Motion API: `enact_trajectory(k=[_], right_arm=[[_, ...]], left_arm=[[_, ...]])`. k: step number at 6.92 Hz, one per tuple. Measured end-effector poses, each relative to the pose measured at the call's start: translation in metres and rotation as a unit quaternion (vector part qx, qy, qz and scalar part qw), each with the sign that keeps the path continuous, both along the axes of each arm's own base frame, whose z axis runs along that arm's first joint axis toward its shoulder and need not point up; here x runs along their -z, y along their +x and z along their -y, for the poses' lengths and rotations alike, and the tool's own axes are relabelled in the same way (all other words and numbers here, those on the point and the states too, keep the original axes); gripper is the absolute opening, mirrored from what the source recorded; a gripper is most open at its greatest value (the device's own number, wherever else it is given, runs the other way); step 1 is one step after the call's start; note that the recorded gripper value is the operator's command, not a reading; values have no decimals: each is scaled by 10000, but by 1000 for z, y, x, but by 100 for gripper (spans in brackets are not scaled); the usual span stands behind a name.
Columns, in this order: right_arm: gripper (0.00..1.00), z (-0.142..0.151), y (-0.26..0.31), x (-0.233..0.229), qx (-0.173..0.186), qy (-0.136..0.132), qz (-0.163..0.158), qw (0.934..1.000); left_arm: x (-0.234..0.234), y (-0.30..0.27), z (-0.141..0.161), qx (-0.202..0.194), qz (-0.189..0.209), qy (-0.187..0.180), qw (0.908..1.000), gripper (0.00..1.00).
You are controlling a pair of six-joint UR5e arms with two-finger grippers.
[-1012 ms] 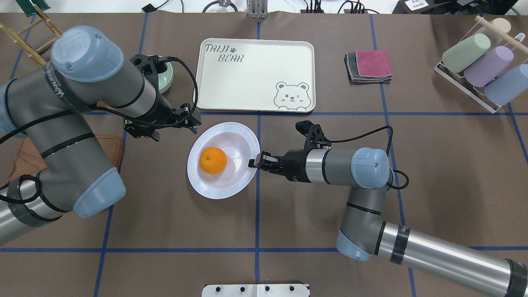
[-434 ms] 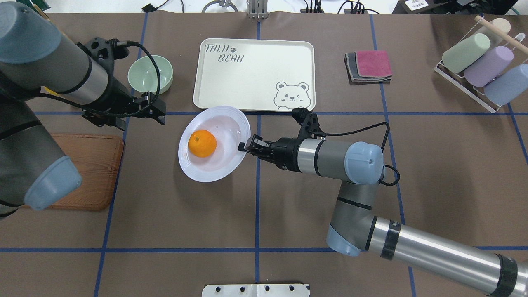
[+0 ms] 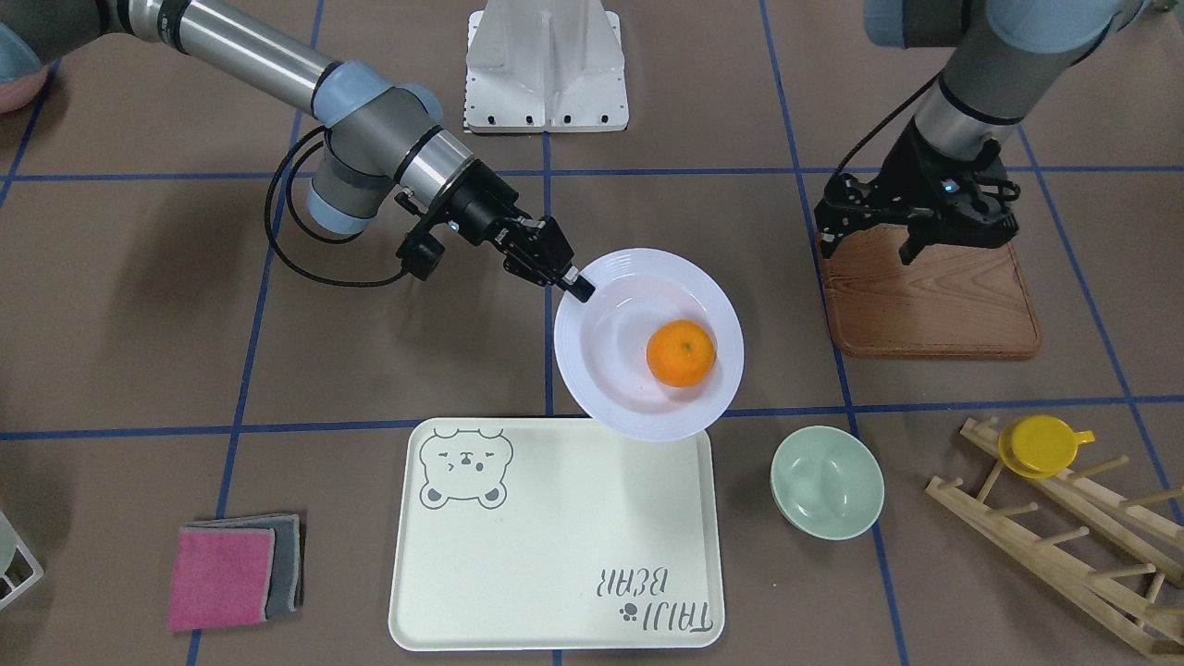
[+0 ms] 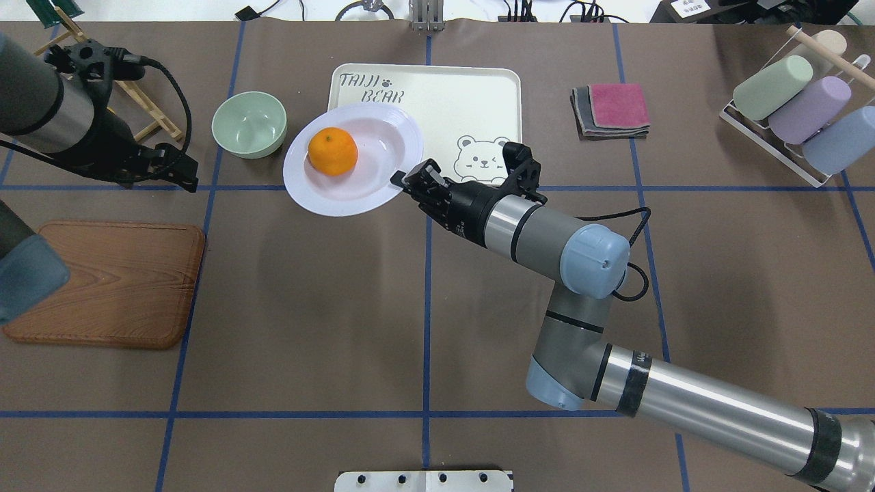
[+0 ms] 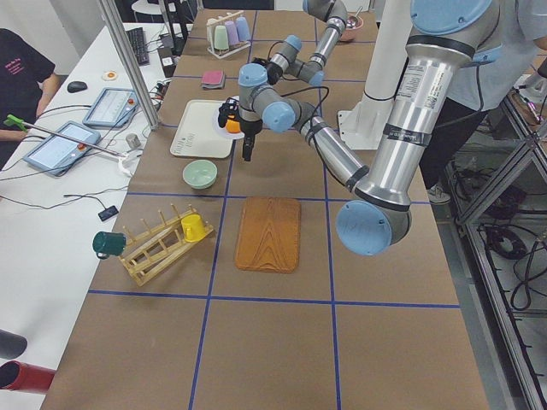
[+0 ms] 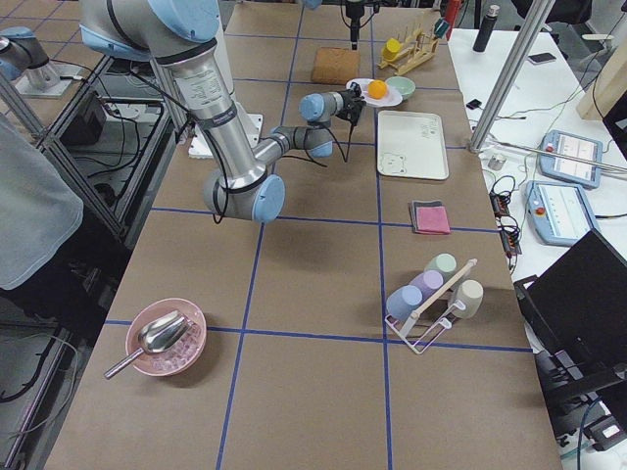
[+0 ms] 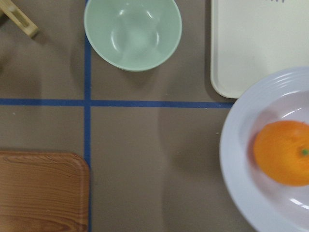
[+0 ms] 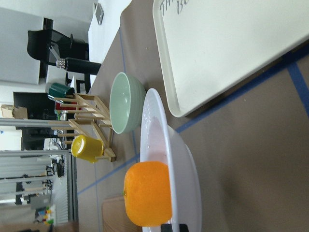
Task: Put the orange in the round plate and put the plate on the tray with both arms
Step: 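Slide the plate with the orange onto the cream bear tray with the right gripper, then open the right gripper and release the plate on the tray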
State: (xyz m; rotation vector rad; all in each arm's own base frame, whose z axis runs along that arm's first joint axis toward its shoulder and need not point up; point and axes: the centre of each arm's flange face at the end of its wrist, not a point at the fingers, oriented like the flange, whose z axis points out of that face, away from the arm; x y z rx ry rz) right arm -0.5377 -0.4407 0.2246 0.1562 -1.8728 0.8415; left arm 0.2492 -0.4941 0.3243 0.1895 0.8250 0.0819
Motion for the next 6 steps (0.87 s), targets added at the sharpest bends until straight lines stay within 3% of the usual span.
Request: enact_trajectory(k=[2,3,6], right_arm=[[11,28,-14,-24,-531,-801,183,9952],[14,40,-28,-37,-669,-1038,94,9923],[25,53,-49,-56,-835,-1365,-422,9862]], left_arm=[[-44,-25,23,-182,391,308,9986,97],[-62,-30,33,-199,438,394,9981,97],[-97,-51,50,-161,497,591,9969,97]])
